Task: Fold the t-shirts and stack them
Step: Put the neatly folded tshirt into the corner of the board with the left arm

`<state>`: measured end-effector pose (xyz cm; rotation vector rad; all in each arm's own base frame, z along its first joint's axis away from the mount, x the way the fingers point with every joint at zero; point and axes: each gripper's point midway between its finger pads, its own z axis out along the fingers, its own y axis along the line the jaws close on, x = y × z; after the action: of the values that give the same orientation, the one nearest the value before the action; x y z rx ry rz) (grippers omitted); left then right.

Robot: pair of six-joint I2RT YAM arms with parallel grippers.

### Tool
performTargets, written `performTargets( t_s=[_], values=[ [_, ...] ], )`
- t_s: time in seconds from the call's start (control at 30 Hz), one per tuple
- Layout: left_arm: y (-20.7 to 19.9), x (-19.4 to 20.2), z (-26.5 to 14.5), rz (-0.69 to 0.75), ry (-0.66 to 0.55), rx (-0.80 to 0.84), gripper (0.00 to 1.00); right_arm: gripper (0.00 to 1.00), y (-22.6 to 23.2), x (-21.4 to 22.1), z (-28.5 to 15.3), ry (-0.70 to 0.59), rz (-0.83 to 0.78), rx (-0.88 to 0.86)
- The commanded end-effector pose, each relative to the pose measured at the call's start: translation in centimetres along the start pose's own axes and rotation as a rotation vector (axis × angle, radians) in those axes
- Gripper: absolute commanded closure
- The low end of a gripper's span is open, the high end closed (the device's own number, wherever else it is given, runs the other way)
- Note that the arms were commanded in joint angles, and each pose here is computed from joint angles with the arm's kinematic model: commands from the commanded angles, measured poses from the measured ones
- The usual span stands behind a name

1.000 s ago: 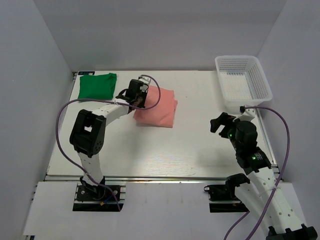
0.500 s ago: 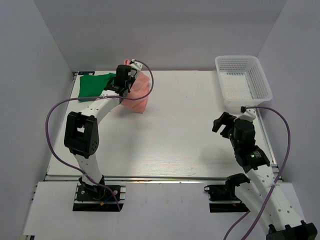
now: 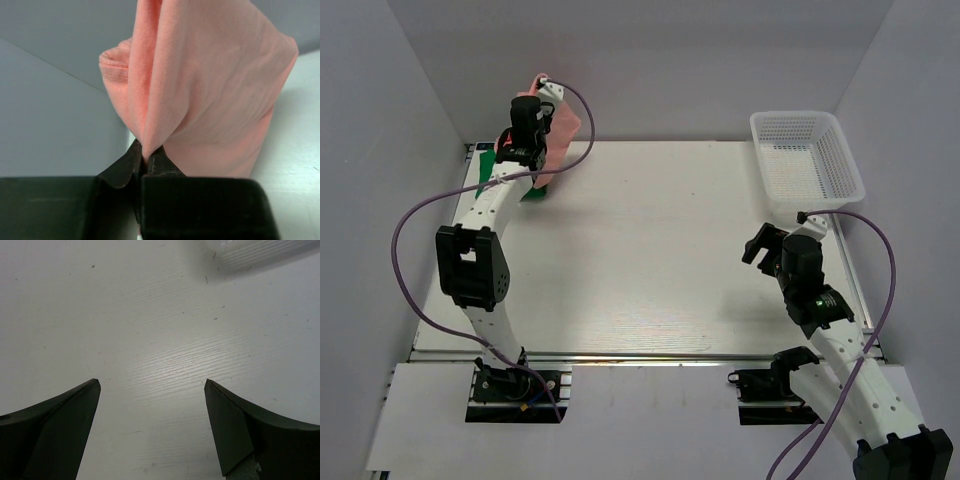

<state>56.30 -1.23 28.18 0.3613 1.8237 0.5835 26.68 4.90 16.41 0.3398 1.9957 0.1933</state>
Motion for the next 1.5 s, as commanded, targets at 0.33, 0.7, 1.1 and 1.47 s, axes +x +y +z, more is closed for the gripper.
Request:
performTargets(
  t_s=[0.33, 0.7, 1.1, 1.47],
  values=[
    [4.3, 4.5, 5.5, -0.082, 0.083, -0.128, 1.0, 0.1, 1.5, -3.3, -0.5, -0.085, 0.061, -0.038],
    [7.5, 10.7, 9.4, -0.126, 0.208, -0.283, 1.0, 0.1, 2.1, -3.7, -0.7, -0.057, 0.004, -0.059],
    [9.7, 13.5, 10.1, -0.137, 0.285, -0.411, 0.0, 0.1, 1.9, -2.2, -0.3, 0.011, -0.044, -0.062],
    [9.4, 12.2, 9.4, -0.237, 0.284, -0.36, 0.0, 0.1, 2.2, -1.6, 0.3, 0.037, -0.05, -0.068]
  ],
)
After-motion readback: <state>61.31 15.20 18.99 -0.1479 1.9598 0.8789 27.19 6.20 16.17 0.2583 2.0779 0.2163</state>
